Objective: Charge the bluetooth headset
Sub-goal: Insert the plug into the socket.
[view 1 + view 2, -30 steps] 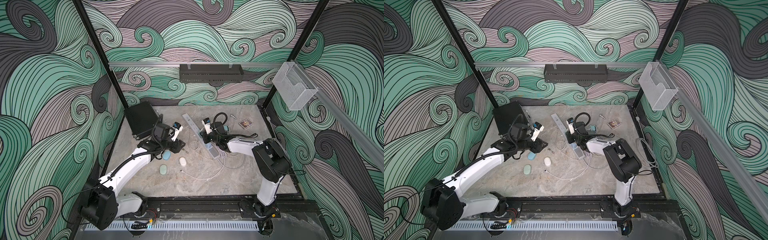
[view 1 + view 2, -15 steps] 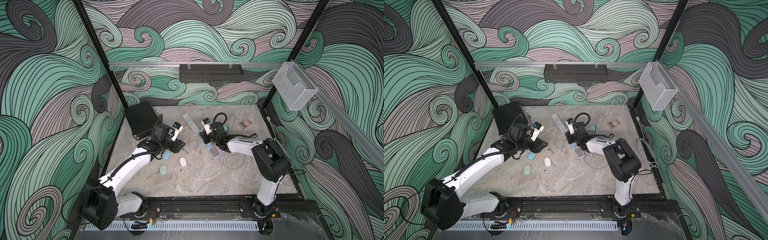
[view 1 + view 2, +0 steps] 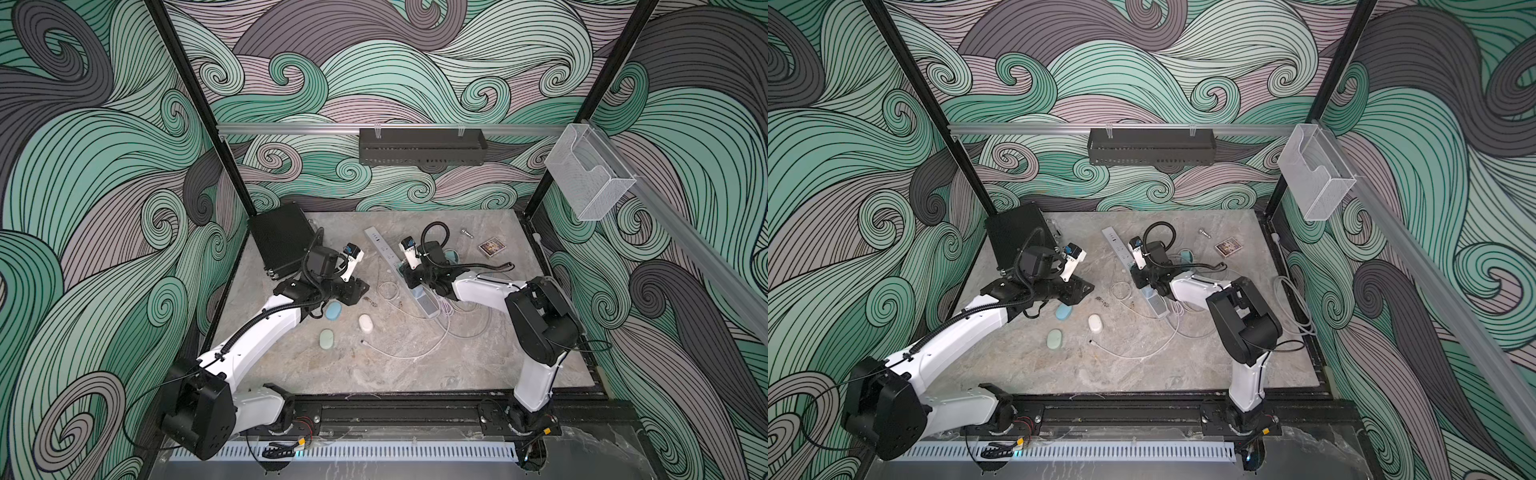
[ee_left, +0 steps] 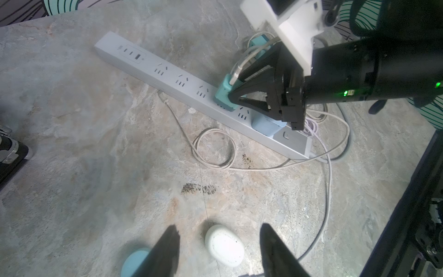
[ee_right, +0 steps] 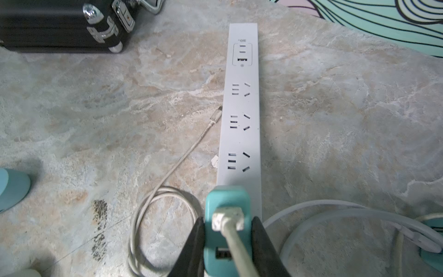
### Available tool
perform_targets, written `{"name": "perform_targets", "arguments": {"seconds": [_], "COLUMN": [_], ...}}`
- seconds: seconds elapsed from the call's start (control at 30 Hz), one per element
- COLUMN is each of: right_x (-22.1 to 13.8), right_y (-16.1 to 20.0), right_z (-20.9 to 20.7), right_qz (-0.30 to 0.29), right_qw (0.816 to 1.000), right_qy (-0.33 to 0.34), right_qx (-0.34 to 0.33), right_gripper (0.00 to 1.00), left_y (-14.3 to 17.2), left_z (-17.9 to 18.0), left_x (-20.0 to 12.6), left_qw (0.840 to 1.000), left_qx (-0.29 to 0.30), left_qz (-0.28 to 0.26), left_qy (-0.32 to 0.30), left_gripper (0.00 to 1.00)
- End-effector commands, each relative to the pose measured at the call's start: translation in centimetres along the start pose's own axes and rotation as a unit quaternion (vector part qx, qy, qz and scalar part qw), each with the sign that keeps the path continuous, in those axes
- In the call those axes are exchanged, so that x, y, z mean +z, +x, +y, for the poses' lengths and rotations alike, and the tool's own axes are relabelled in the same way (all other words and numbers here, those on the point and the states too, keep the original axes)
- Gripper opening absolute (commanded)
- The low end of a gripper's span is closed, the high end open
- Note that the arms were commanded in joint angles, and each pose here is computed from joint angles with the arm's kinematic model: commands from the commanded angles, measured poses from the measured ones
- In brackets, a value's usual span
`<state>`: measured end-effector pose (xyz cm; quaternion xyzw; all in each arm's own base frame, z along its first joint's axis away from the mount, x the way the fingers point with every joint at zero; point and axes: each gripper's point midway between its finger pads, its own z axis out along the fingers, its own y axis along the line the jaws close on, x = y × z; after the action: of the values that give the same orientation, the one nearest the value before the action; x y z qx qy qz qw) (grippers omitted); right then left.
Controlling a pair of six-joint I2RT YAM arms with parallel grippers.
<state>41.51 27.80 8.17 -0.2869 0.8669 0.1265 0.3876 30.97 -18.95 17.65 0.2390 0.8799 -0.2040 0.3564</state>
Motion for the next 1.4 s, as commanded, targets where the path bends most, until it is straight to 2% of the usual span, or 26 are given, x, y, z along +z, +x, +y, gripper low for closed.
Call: {"name": "perform_targets", "arguments": {"seconds": [0.0,0.2,0.37,0.7,1.0,1.37], "right_x": [-0.6,-0.9,-1.1,-1.4,-0.2,1.4], "right_y": [10.6,9.1,7.3,7.4,5.7,6.6], "right_z": [0.6,0.2,0.1,0.1,0.2,0.6], "right_qz": [0.212,0.247,0.252,0.297,0.309,0.336], "right_qw": [0.977,0.969,0.967,0.954,0.951,0.941], "right_qy": [-0.019,-0.018,-0.019,-0.023,-0.027,-0.028], "right_qx": [-0.007,-0.006,-0.012,-0.015,-0.014,-0.019], "right_gripper": [0.00,0.00,0.00,0.00,0.00,0.00], "left_y": [-1.4,-1.3,-1.3,-1.2,-1.2,-1.0], "left_z": [0.4,0.5,0.6,0.6,0.6,0.7], "left_x": [-0.9,-1.1,-1.0,-0.9,-0.8,-0.6], "left_qw": [1.000,1.000,1.000,1.000,1.000,1.000], "left_qx": [0.001,0.003,0.003,0.002,0.002,0.002], "left_qz": [-0.013,-0.012,-0.010,-0.006,-0.006,-0.001], "left_qy": [-0.011,-0.016,-0.017,-0.017,-0.016,-0.018], "left_gripper": [0.54,0.54,0.54,0.54,0.54,0.54]}}
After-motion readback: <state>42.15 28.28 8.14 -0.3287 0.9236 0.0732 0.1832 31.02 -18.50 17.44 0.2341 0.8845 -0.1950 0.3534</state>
